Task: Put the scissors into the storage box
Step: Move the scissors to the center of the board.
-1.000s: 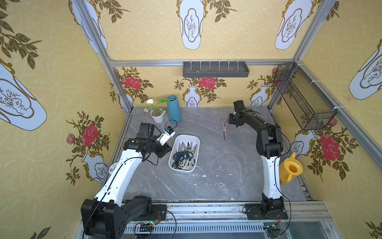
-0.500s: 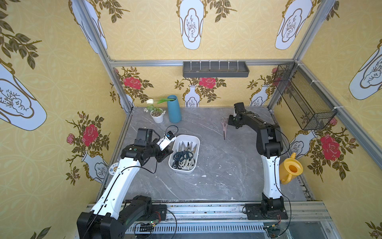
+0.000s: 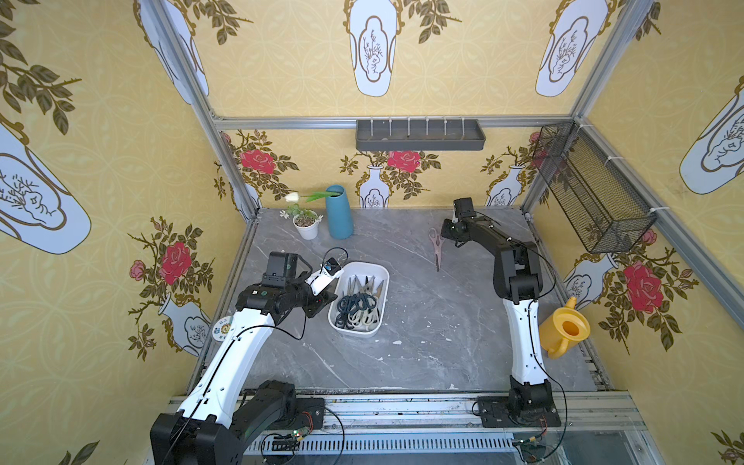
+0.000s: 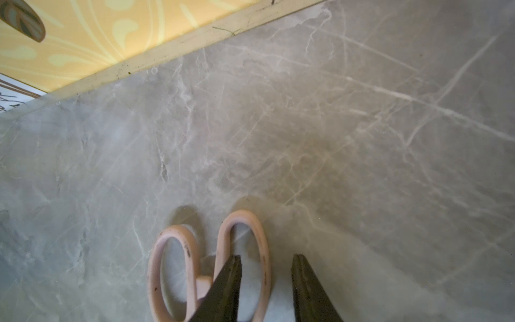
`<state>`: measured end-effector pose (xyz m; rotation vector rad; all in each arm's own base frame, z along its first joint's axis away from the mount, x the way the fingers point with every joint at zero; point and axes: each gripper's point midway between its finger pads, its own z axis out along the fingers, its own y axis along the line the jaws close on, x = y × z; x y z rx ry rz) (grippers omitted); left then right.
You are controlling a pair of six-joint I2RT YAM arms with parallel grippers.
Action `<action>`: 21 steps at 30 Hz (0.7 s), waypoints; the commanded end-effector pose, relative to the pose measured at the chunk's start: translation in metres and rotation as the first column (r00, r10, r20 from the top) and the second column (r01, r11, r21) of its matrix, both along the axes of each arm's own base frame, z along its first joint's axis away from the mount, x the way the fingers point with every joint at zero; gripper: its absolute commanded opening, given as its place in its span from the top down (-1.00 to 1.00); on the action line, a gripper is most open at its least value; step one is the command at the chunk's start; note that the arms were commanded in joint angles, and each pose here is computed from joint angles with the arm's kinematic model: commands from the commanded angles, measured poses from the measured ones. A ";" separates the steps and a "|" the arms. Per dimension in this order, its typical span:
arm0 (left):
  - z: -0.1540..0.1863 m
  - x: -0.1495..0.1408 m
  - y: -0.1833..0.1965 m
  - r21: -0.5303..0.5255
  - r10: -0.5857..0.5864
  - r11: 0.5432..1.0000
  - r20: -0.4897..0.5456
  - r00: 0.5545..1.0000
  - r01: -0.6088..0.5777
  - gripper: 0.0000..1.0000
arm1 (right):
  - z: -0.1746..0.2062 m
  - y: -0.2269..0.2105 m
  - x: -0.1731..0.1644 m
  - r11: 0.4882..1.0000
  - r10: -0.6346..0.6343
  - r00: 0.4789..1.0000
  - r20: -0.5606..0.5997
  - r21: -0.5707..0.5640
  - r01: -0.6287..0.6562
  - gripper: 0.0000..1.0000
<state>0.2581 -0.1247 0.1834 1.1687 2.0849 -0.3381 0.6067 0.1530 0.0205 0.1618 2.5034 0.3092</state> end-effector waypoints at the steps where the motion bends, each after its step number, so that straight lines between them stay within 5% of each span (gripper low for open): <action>1: -0.002 0.000 0.000 0.008 -0.012 1.000 0.022 1.000 0.012 0.20 | -0.039 -0.011 -0.035 0.993 -0.011 0.982 -0.190 -0.115 -0.011 0.45; 8: -0.004 0.002 0.004 0.028 -0.006 1.000 0.048 0.999 0.005 0.20 | -0.066 -0.017 -0.087 0.925 -0.015 0.938 -0.345 -0.361 -0.118 0.67; 21: 0.005 -0.004 0.003 0.029 -0.041 0.999 0.130 0.991 0.038 0.21 | -0.044 0.003 -0.233 0.898 0.056 0.846 -0.530 -0.344 -0.275 0.98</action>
